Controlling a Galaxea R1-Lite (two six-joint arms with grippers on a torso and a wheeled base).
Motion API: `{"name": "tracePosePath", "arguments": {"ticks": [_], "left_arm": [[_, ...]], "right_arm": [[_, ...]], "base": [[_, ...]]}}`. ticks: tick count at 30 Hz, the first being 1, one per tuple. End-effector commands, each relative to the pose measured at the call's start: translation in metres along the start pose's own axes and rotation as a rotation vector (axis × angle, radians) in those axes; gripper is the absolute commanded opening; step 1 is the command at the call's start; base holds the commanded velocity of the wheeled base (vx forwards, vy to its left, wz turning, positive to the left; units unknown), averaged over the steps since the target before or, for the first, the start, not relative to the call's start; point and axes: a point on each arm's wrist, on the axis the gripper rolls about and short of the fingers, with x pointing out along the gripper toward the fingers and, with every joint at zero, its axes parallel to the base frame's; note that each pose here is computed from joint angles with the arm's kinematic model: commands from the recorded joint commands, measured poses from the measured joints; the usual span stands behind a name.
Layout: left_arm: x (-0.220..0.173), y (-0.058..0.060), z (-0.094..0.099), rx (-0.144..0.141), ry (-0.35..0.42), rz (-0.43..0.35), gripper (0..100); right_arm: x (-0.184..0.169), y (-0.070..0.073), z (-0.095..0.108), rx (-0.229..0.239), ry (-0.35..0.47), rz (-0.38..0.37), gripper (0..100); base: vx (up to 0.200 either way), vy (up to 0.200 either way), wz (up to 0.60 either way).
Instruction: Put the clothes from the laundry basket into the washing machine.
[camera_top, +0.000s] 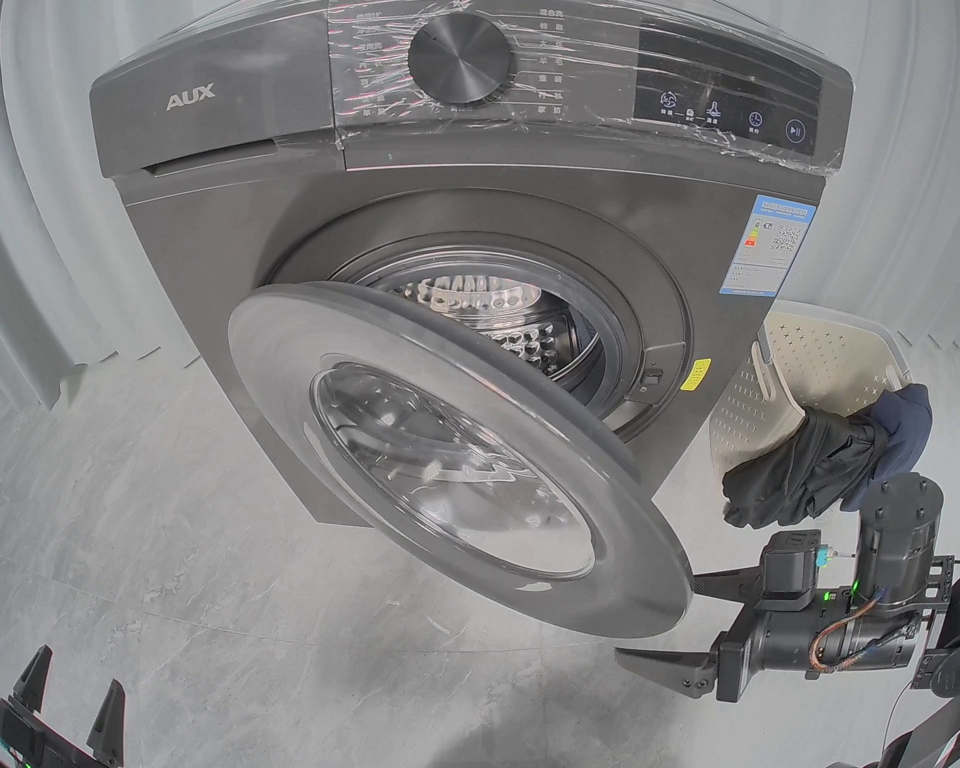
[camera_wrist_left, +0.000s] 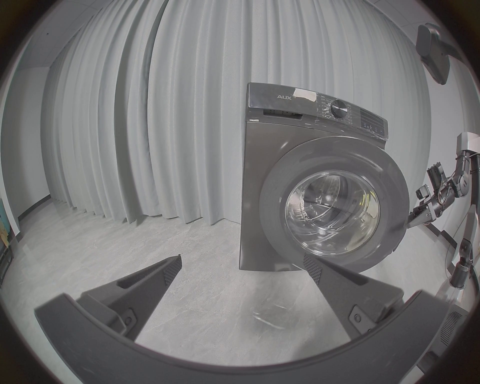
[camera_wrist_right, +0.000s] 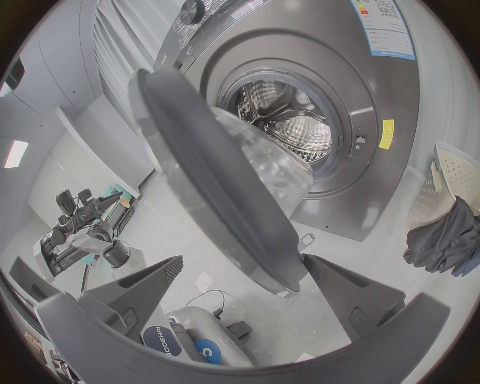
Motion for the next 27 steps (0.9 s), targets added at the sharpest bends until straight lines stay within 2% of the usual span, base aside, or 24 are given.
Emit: {"name": "tracePosePath", "arguments": {"ticks": [1, 4, 9, 14, 17, 18, 20, 23, 27], "left_arm": [[0.0, 0.0, -0.005, 0.0, 0.001, 0.001, 100], [0.0, 0.0, -0.005, 0.0, 0.001, 0.001, 100], [0.0, 0.0, -0.005, 0.0, 0.001, 0.001, 100], [0.0, 0.0, -0.005, 0.0, 0.001, 0.001, 100], [0.0, 0.0, -0.005, 0.0, 0.001, 0.001, 100], [0.0, 0.0, -0.005, 0.0, 0.001, 0.001, 100], [0.0, 0.0, -0.005, 0.0, 0.001, 0.001, 100], [0.0, 0.0, -0.005, 0.0, 0.001, 0.001, 100], [0.0, 0.0, -0.005, 0.0, 0.001, 0.001, 100]], "right_arm": [[0.006, 0.005, -0.004, -0.006, 0.03, 0.026, 100], [0.003, 0.004, -0.007, -0.003, 0.031, 0.02, 100], [-0.016, -0.002, -0.029, 0.0, 0.076, -0.017, 100], [-0.026, -0.018, -0.052, 0.001, 0.143, -0.096, 100], [-0.026, -0.026, -0.049, 0.021, 0.133, -0.141, 100], [-0.017, -0.035, -0.041, 0.041, 0.12, -0.179, 100], [-0.006, -0.043, -0.028, 0.057, 0.098, -0.203, 100], [0.012, -0.049, -0.008, 0.054, 0.053, -0.216, 100], [0.028, -0.051, 0.004, 0.046, 0.038, -0.213, 100]], "base": [[0.0, 0.0, 0.0], [0.0, 0.0, 0.0], [0.0, 0.0, 0.0], [0.0, 0.0, 0.0], [0.0, 0.0, 0.0], [0.0, 0.0, 0.0], [0.0, 0.0, 0.0], [0.0, 0.0, 0.0], [0.0, 0.0, 0.0]]}}
